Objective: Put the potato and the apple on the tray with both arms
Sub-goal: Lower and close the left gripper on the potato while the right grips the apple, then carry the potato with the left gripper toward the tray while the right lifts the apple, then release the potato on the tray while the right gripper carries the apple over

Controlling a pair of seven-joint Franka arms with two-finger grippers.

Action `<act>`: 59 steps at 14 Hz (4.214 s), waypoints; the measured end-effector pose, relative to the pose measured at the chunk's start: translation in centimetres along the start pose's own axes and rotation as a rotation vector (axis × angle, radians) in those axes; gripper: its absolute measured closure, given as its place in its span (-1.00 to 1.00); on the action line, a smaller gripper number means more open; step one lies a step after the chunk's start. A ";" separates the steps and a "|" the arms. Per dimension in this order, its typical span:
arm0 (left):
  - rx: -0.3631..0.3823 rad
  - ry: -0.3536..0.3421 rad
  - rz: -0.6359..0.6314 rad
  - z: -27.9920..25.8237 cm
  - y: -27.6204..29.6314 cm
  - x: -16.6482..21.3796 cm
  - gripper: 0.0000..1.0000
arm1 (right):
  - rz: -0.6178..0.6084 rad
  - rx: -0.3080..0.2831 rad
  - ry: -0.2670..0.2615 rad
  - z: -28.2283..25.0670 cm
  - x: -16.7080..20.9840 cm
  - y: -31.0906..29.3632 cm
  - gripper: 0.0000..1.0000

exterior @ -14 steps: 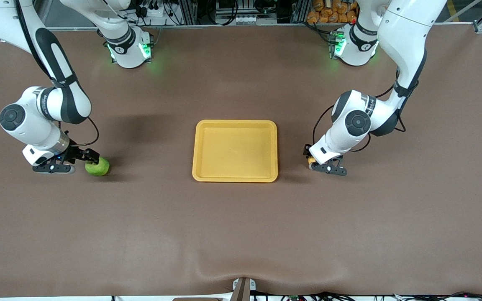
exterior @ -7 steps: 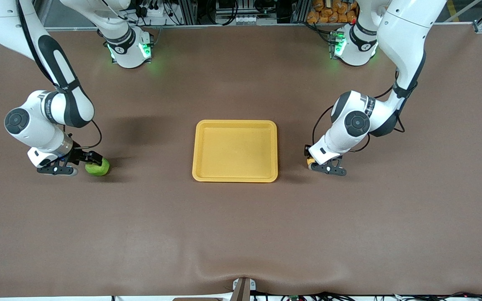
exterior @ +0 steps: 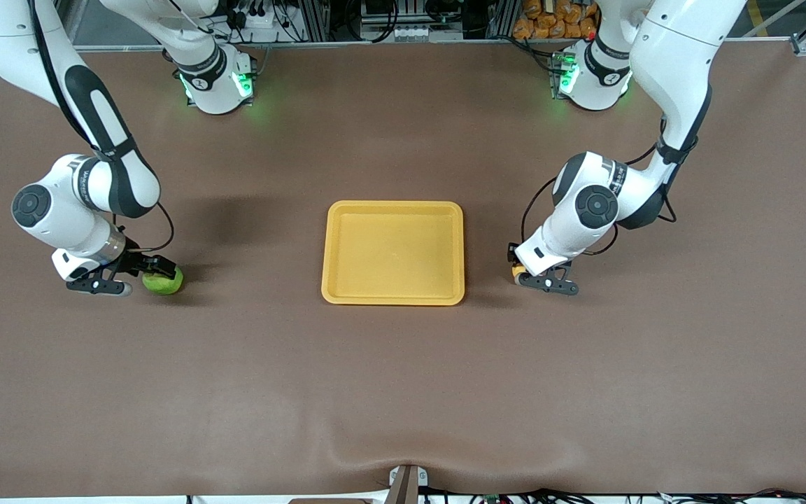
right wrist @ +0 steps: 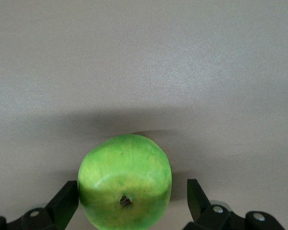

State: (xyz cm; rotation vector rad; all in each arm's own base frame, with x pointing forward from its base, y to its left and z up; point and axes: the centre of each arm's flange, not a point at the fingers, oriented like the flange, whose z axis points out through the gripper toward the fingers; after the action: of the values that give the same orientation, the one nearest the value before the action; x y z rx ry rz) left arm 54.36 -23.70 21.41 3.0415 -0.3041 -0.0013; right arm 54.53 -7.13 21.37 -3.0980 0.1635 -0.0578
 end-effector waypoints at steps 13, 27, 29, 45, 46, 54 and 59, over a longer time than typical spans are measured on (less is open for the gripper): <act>0.011 -0.002 -0.003 -5.6 4.9 1.6 0.07 | -0.025 0.012 0.055 -1.5 1.7 -1.2 -0.55; -0.052 0.060 0.018 -5.4 16.0 4.5 0.07 | -0.494 0.029 0.028 -7.4 6.2 -0.5 -0.55; -0.057 0.052 -0.007 -4.4 17.1 4.6 0.07 | -0.593 0.025 0.037 -7.9 6.5 -0.3 -0.55; 0.014 0.033 -0.066 0.8 19.6 4.1 0.07 | -1.218 0.145 -0.034 -7.2 2.8 -21.8 -0.55; 0.015 0.029 -0.072 1.1 19.6 4.0 0.07 | -1.273 0.150 -0.037 -7.0 2.3 -22.9 -0.55; 0.018 0.021 -0.084 1.8 19.5 4.0 -0.42 | -1.626 0.199 0.060 -7.8 -2.6 -34.6 -0.55; 0.009 0.060 -0.097 -1.3 19.2 5.5 -1.00 | -1.734 0.197 0.094 -6.2 -5.1 -38.5 -0.55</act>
State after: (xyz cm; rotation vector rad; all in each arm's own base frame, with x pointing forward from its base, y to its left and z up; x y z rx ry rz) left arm 56.01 -43.45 24.40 3.0548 -0.1526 0.0853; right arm 53.25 31.43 28.99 -2.0261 -2.1694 -0.2169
